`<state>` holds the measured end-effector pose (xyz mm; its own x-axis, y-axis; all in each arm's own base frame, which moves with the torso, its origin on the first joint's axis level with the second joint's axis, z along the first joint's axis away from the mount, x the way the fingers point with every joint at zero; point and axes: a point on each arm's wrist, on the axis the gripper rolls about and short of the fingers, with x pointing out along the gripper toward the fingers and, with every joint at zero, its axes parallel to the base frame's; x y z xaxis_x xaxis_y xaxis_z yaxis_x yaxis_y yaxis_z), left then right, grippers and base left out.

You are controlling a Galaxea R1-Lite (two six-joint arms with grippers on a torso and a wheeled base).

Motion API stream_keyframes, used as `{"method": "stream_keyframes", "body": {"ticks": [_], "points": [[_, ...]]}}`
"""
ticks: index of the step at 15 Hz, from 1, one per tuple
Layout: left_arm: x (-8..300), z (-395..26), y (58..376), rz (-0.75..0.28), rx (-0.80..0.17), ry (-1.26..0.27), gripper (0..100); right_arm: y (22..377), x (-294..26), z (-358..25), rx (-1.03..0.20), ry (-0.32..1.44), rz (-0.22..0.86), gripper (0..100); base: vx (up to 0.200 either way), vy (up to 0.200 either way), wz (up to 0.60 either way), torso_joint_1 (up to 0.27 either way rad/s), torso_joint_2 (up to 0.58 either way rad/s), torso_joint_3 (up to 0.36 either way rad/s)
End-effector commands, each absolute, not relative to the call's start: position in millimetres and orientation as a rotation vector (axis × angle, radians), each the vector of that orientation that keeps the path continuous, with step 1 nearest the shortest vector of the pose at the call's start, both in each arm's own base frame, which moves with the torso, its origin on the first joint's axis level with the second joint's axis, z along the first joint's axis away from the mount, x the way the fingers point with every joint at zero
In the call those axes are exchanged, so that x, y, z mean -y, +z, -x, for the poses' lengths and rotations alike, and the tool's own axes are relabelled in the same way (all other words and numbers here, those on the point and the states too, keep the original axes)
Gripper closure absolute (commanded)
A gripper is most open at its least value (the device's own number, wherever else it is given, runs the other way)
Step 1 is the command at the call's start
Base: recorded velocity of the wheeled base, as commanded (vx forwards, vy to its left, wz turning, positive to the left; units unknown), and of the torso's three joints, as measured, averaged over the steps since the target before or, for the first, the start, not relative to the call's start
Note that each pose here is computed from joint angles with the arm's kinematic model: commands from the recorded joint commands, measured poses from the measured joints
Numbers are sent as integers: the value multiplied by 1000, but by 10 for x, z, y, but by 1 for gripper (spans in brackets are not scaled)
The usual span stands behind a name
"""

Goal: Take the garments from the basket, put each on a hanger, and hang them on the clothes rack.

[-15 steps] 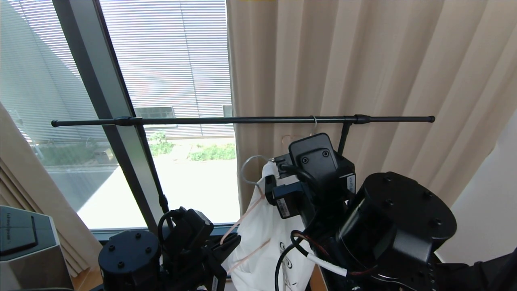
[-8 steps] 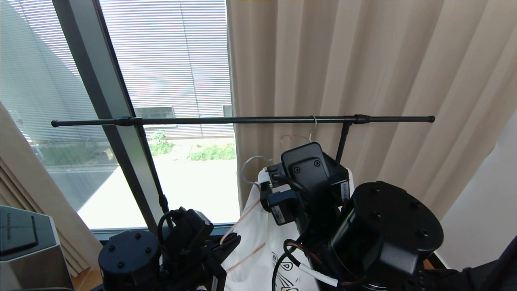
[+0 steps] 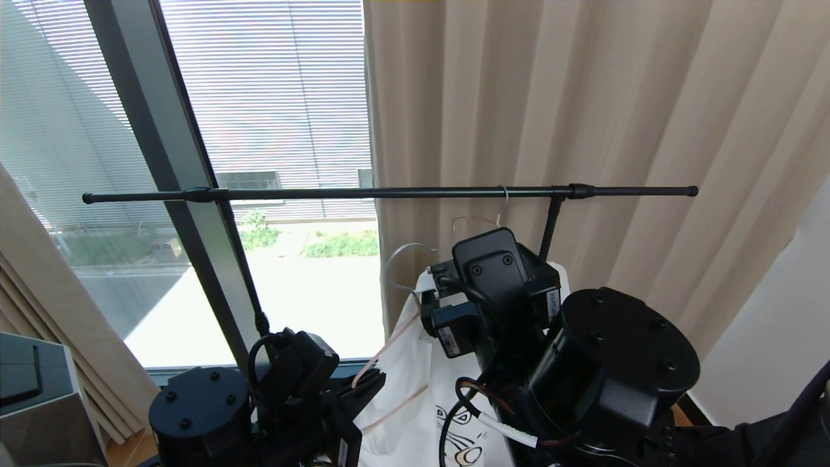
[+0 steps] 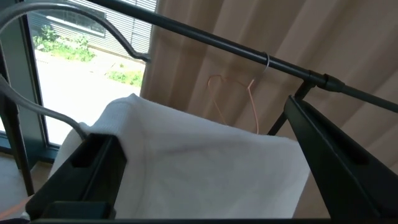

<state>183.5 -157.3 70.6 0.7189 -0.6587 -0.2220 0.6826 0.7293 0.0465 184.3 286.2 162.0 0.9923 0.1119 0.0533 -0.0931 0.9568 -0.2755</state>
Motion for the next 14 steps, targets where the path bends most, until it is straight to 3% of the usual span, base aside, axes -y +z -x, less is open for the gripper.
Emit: {"method": "stream_keyframes", "body": {"ticks": [1,14], "points": [[1565,-1831,724,-125,-189,-742,100,1587,-2854,-1897,62,91,285,0,0,0,0,0,0,0],[1529,-1946,759,-110,-165,-685,100,1534,-2879,-1786,54,125,303,0,0,0,0,0,0,0]]}}
